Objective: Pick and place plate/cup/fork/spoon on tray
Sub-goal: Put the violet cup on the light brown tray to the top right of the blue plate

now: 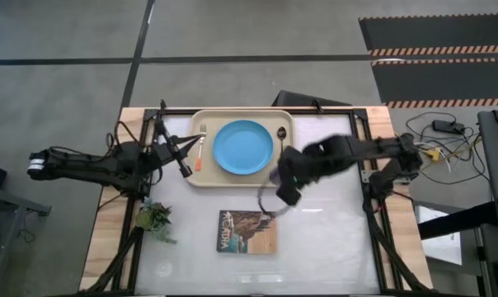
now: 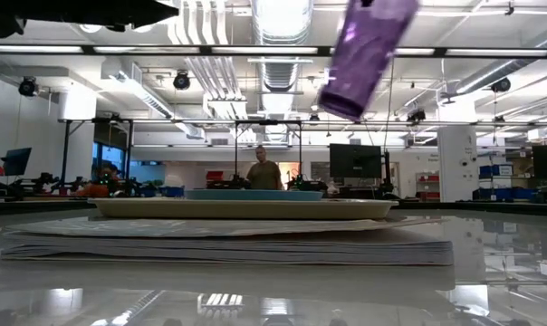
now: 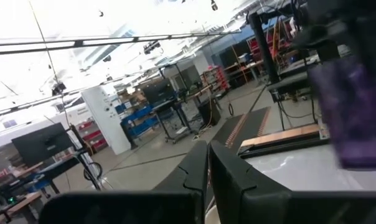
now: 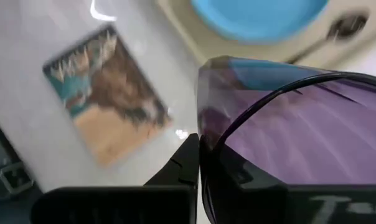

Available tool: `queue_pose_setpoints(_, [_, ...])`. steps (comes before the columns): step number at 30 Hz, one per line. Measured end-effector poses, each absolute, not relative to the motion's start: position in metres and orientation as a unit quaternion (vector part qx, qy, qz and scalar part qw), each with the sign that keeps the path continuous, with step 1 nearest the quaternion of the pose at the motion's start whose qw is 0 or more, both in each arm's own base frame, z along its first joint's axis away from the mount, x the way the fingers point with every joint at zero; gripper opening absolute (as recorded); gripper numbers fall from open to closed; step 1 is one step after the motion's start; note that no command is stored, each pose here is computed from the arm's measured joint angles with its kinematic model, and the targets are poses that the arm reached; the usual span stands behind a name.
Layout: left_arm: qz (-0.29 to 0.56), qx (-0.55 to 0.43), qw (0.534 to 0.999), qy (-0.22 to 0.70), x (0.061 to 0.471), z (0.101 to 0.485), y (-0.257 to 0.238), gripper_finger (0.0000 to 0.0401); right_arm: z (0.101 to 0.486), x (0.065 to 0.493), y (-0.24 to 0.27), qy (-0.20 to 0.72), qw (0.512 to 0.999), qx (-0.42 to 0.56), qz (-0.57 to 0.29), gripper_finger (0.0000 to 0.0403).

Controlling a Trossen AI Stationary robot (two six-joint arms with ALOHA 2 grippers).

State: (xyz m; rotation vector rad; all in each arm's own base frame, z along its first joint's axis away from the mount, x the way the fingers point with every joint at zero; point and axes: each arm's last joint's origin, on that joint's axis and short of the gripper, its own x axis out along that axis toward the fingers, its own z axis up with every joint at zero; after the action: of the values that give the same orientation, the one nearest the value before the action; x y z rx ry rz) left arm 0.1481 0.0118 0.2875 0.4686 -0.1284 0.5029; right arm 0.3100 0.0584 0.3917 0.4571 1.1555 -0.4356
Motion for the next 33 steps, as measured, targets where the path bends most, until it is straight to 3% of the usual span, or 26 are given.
queue_pose_setpoints(8, [0.247,0.224,0.94,-0.069,0.132,0.291,0.012,0.0,0.406,0.349,0.001,0.512,0.826,0.147,-0.183,0.0009])
queue_pose_setpoints(15, [0.244,0.227,0.941,-0.057,0.129,0.289,0.012,0.0,0.395,0.383,-0.041,0.512,0.842,0.064,-0.156,0.0009])
queue_pose_setpoints(23, [0.242,0.229,0.942,-0.049,0.13,0.287,0.012,0.0,0.359,0.394,-0.11,0.574,0.797,0.007,-0.185,0.0009])
queue_pose_setpoints(33, [0.242,0.229,0.942,-0.05,0.129,0.287,0.012,0.0,0.324,0.377,-0.2,0.641,0.745,-0.005,-0.185,0.0008])
